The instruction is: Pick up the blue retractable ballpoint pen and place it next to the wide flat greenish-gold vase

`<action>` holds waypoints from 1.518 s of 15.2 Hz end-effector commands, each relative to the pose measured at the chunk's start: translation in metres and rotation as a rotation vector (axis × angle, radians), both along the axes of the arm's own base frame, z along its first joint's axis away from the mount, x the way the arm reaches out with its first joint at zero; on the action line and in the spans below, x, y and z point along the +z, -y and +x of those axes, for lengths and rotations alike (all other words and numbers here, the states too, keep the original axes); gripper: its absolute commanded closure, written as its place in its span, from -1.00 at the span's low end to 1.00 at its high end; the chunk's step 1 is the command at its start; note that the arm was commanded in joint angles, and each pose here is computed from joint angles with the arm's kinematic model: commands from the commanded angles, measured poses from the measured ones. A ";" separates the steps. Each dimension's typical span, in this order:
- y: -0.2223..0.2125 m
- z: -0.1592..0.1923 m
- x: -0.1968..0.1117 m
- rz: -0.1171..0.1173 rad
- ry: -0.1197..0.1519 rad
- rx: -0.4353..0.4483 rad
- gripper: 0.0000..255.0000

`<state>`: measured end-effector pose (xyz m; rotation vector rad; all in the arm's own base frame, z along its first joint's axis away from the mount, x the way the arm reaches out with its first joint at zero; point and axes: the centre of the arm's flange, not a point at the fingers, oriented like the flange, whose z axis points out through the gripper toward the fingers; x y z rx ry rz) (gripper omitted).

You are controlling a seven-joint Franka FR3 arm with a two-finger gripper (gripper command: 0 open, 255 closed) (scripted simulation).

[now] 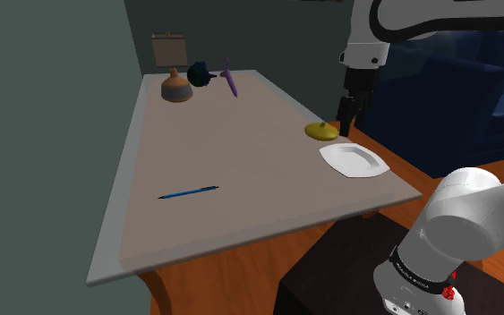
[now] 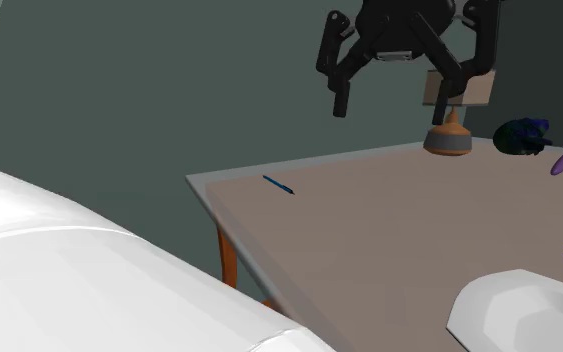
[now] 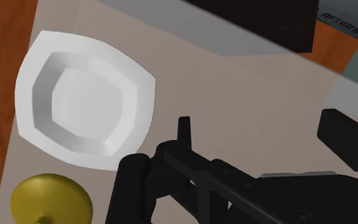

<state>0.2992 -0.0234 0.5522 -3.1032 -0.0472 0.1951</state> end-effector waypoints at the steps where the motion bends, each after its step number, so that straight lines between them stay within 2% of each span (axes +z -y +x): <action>1: 0.000 0.000 0.000 0.000 0.000 0.000 -1.00; 12: -0.061 0.112 -0.055 0.032 0.052 0.289 -1.00; 23: -0.153 0.205 -0.102 0.063 0.104 0.577 -1.00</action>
